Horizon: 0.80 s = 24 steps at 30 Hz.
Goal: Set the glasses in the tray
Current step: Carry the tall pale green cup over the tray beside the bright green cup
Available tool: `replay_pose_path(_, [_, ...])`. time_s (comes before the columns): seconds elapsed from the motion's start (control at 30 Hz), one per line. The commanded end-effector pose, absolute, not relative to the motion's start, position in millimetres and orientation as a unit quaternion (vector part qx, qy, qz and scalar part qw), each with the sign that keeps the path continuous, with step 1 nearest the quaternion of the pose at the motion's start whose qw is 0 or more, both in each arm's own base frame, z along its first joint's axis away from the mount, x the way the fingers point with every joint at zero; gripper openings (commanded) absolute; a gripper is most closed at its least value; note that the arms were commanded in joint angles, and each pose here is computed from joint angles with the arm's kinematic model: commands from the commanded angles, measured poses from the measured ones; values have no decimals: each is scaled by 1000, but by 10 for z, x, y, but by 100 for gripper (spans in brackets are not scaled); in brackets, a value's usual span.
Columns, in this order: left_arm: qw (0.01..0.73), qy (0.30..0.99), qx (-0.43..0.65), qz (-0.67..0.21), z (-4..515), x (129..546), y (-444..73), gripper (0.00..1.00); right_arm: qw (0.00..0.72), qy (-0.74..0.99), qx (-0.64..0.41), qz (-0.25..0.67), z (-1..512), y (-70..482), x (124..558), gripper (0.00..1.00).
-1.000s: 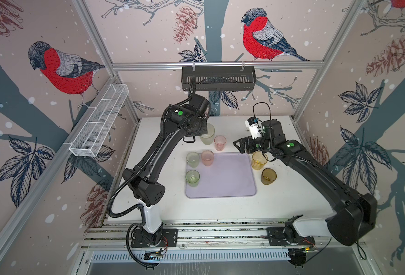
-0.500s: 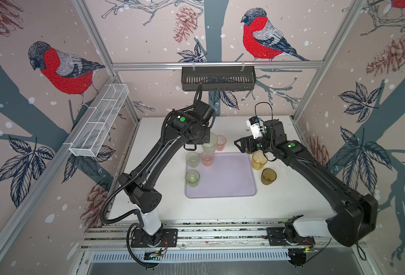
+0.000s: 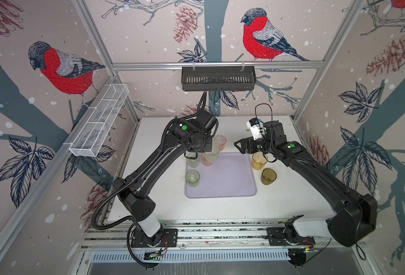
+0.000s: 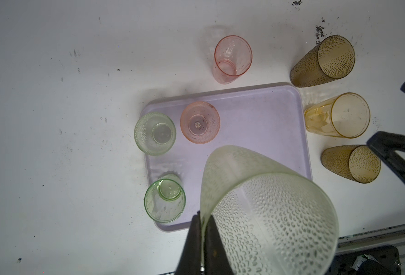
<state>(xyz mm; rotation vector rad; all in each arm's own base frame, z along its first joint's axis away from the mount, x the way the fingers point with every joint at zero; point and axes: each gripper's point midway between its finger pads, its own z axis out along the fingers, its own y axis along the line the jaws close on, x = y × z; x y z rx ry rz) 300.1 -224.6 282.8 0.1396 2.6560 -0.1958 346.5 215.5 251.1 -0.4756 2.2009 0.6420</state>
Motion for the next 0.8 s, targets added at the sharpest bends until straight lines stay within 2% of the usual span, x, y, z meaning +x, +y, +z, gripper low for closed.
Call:
replay_pose_path(0.0, [236, 967, 43, -84, 2816, 2937, -2275, 0, 404, 856, -187, 262, 2586, 2175, 3491, 100])
replay_pose_path(0.77, [220, 970, 41, -95, 2212, 2717, -2392, 0, 404, 860, -174, 260, 2546, 2073, 3518, 100])
